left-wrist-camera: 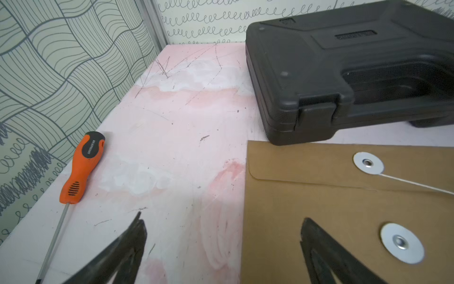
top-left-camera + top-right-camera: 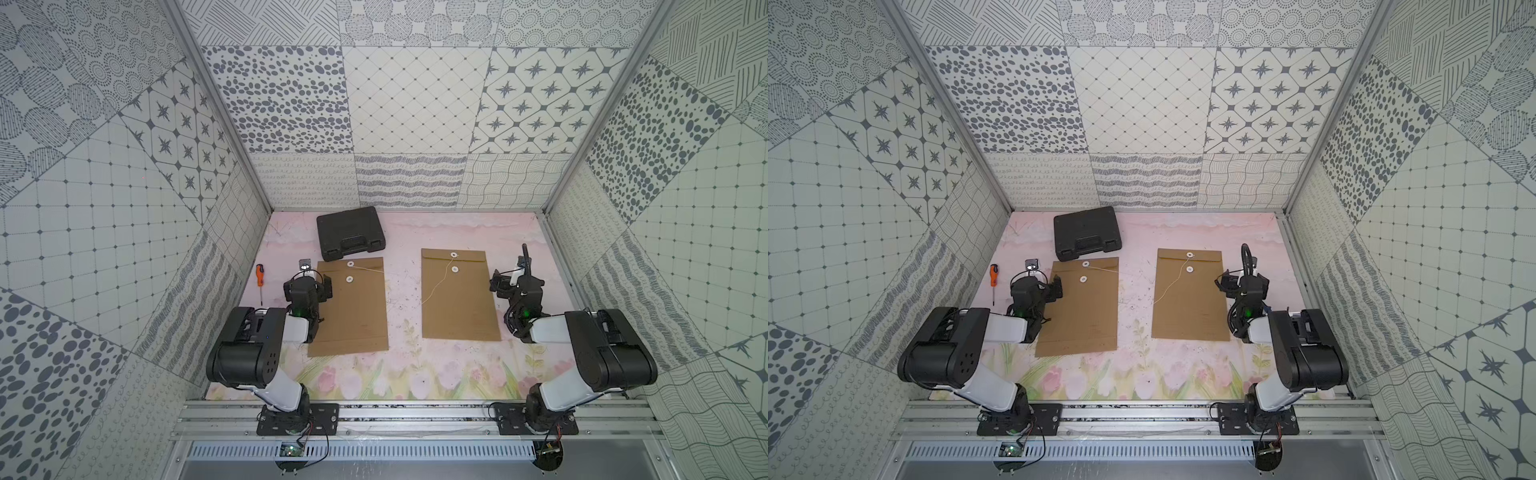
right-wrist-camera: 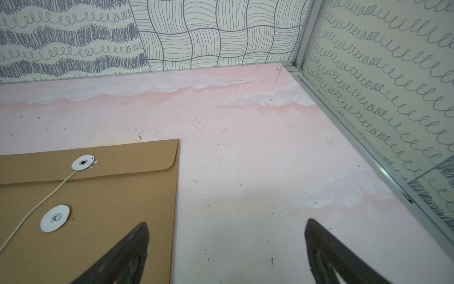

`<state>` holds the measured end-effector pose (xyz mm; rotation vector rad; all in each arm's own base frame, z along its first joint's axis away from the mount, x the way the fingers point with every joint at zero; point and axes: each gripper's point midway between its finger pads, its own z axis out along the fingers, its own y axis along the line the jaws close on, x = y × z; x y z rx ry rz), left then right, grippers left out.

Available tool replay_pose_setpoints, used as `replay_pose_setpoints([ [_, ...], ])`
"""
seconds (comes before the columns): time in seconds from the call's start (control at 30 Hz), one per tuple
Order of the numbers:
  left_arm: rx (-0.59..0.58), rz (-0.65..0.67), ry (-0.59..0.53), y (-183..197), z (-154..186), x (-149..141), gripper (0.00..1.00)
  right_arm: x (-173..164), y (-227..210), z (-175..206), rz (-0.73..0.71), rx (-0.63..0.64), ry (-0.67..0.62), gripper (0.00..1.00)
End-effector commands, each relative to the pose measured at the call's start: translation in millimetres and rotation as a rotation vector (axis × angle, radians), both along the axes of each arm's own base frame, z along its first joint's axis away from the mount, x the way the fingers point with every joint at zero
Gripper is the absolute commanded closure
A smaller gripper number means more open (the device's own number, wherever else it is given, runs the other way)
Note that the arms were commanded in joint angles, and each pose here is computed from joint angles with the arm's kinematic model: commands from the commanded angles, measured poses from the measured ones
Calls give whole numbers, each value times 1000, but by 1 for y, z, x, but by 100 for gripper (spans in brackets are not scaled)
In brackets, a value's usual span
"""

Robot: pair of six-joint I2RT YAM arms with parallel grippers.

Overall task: Close the mouth of the file bag
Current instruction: Move the file bag to the center of the board.

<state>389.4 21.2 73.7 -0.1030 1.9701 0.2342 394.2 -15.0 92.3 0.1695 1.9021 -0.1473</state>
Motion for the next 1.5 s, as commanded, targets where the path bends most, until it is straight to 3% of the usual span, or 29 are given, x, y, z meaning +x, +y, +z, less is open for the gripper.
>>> replay_pose_setpoints([
  [0.0,3,1,-40,0,10,5,2,5,1,15,2,11,-63,1],
  [0.97,-19,-7,-35,2,9,6,2,5,1,16,1,10,-66,1],
  [1.1,59,-15,-56,-10,31,0,2,5,6,39,10,-16,-70,1],
  [1.2,129,36,-55,-14,56,-9,2,5,8,70,-16,10,3,1],
  [1.37,-17,110,-48,-22,100,-23,2,-11,4,117,-181,132,80,1],
  [1.47,-106,170,8,-19,124,-33,2,-17,30,133,-58,161,163,1],
])
